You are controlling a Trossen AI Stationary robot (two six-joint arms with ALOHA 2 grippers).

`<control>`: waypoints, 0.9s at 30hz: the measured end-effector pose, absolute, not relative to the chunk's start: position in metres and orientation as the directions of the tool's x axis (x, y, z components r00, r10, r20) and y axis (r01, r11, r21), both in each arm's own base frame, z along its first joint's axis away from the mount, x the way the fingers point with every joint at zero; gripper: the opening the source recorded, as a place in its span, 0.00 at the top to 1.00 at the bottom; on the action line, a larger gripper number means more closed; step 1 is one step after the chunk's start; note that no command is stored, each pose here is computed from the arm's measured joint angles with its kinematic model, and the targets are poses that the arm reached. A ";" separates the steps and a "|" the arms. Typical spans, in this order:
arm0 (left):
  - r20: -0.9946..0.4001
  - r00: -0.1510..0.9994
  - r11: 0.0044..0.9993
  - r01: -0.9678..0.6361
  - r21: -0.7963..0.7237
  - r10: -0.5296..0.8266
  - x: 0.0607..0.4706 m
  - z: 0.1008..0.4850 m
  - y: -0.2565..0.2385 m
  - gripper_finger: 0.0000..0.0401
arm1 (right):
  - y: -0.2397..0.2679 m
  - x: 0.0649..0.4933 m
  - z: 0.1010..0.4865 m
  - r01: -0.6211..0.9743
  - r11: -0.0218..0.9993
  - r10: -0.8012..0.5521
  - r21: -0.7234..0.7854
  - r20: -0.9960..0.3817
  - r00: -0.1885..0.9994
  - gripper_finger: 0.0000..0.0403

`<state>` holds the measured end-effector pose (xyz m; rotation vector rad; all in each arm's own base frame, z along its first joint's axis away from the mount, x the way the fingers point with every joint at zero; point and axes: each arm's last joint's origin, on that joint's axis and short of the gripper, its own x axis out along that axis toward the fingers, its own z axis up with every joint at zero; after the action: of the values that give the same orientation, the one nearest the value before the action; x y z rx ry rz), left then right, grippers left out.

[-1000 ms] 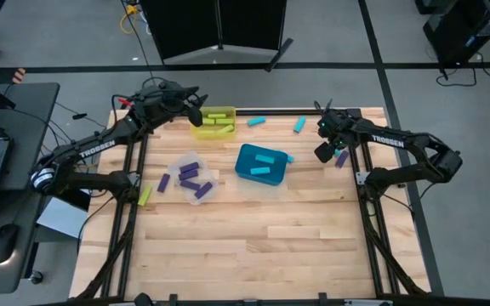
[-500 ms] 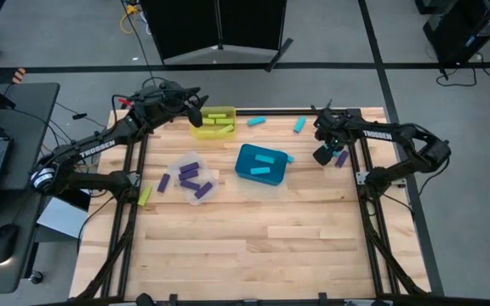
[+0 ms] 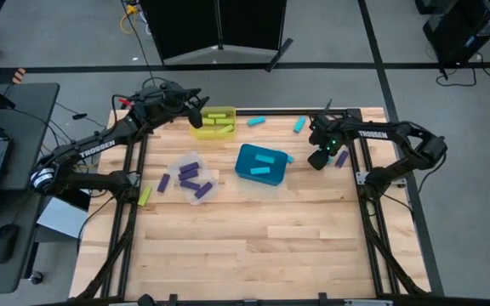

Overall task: Sort blocks
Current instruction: Put the blue block into the blue bin

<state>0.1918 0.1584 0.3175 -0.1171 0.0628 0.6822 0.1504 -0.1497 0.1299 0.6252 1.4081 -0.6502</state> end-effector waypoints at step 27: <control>-0.096 0.774 0.769 -0.633 -0.091 0.626 0.192 0.318 0.158 0.44 | -0.122 0.149 0.223 0.689 0.720 -0.411 0.084 -0.748 0.521 0.71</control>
<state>0.1917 0.1585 0.3176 -0.1205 0.0615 0.6831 0.1492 -0.1215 0.2233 0.3979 0.7734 -0.6803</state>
